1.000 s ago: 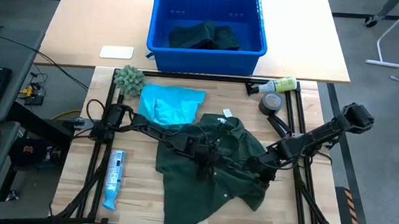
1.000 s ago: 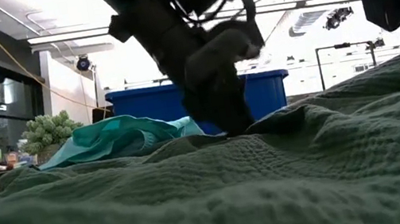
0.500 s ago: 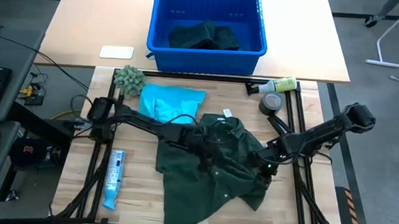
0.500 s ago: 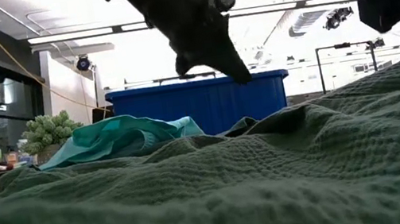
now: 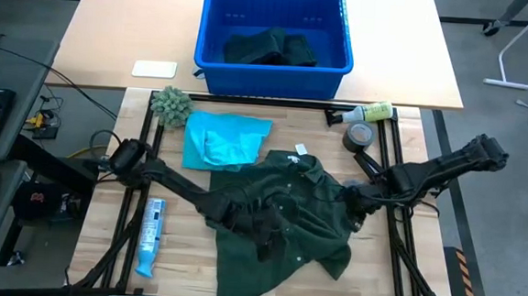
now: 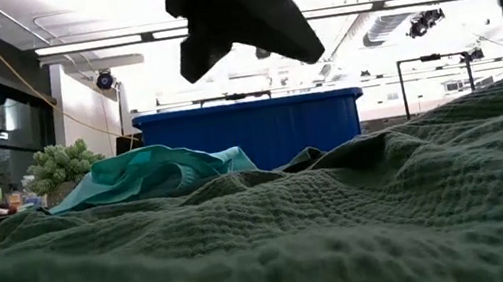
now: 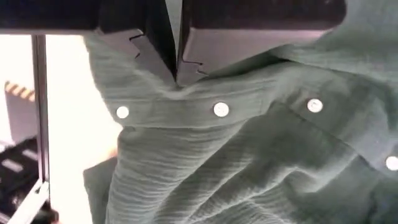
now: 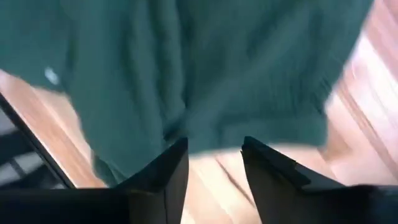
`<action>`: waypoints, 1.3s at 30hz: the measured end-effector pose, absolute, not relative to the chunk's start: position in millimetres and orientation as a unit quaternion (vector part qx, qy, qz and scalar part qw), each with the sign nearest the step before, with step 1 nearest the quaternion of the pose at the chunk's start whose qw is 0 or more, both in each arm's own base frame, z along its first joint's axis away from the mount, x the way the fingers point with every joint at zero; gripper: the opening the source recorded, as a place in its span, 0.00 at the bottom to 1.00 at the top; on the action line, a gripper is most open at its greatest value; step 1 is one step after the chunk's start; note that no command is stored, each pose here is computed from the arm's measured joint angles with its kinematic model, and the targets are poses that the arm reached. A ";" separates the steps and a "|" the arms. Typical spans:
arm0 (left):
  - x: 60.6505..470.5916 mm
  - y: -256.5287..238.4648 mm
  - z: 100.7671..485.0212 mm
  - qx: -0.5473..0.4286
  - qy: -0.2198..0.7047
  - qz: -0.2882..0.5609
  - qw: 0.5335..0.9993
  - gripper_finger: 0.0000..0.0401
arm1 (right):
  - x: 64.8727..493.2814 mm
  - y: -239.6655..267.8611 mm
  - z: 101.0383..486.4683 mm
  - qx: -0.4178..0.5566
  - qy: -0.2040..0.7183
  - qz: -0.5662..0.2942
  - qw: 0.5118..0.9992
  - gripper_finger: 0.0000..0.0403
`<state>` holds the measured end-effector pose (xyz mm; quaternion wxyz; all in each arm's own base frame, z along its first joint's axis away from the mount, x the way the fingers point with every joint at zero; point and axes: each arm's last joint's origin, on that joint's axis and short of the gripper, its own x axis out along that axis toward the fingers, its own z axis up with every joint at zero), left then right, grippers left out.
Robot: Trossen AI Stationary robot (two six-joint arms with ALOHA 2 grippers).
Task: Fold laundry
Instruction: Fold the green polo shirt from the blue laundry bin
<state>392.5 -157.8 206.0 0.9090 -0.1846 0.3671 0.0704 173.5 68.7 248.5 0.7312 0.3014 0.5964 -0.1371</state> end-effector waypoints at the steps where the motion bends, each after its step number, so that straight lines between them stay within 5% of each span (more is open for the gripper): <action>1: 392.2 -161.2 206.0 -0.193 0.362 0.070 0.909 0.00 | 177.7 69.8 248.0 0.306 0.582 -0.134 0.742 0.31; 7: 401.3 -182.6 174.9 -0.233 0.359 0.049 0.902 0.00 | 196.6 72.0 221.0 0.346 0.539 -0.136 0.756 0.03; 19: 378.6 -192.6 141.0 -0.243 0.451 0.150 0.846 0.00 | 214.1 51.8 147.5 0.399 0.504 -0.230 0.730 0.00; 28: 362.1 -203.3 122.6 -0.263 0.471 0.121 0.833 0.00 | 229.7 26.7 119.1 0.380 0.484 -0.325 0.718 0.00; 39: 355.6 -191.4 117.7 -0.183 0.521 0.083 0.830 0.00 | 233.2 -46.9 140.7 0.345 0.420 -0.470 0.696 0.00</action>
